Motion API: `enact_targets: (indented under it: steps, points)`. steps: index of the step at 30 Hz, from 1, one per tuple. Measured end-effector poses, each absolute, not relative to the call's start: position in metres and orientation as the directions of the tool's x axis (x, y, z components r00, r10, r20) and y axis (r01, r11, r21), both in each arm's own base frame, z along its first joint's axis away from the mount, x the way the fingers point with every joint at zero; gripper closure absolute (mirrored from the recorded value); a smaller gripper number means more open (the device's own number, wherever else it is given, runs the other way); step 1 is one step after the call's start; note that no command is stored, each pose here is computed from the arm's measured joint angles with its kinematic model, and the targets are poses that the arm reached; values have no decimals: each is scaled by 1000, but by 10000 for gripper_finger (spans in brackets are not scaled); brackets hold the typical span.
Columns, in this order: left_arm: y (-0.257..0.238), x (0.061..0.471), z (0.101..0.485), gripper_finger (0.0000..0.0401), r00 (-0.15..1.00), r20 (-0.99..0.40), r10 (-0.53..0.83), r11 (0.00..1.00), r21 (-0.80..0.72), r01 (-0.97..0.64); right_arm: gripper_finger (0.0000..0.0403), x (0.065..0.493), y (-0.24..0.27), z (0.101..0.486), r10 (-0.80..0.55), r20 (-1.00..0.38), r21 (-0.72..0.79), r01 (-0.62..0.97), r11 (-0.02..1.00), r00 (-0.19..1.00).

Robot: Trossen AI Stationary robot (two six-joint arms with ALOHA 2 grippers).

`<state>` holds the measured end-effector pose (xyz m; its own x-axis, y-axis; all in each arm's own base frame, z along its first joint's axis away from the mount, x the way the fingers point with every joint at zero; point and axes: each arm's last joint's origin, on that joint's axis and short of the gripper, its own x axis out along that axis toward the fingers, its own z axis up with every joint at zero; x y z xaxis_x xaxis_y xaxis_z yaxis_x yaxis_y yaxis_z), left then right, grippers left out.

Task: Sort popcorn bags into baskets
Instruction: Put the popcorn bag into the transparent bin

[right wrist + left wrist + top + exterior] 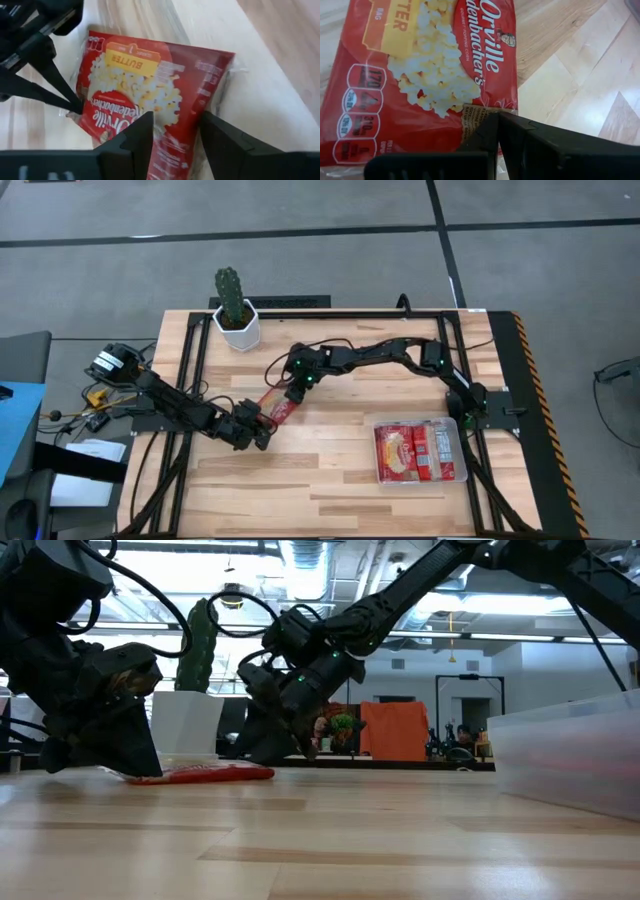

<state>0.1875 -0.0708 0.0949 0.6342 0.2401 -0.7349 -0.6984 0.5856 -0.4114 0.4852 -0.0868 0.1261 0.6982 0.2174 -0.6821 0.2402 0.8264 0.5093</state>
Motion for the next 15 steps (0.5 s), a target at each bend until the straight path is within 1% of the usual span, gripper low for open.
enact_targets:
  steps: [4,8,12,15]
  points:
    - [-71,188,95,401,634,-735,240,584,-413,-699,226,478,-106,135,225,-678,534,259,805,700]
    - [-71,188,95,401,634,-734,244,583,-412,-701,223,474,-120,149,198,-659,536,269,800,726]
    - [-71,188,95,401,634,-733,245,584,-411,-700,210,473,-121,146,190,-669,531,282,799,718]
    - [-71,188,95,401,634,-733,245,585,-410,-700,185,476,-113,138,206,-679,529,274,803,705]
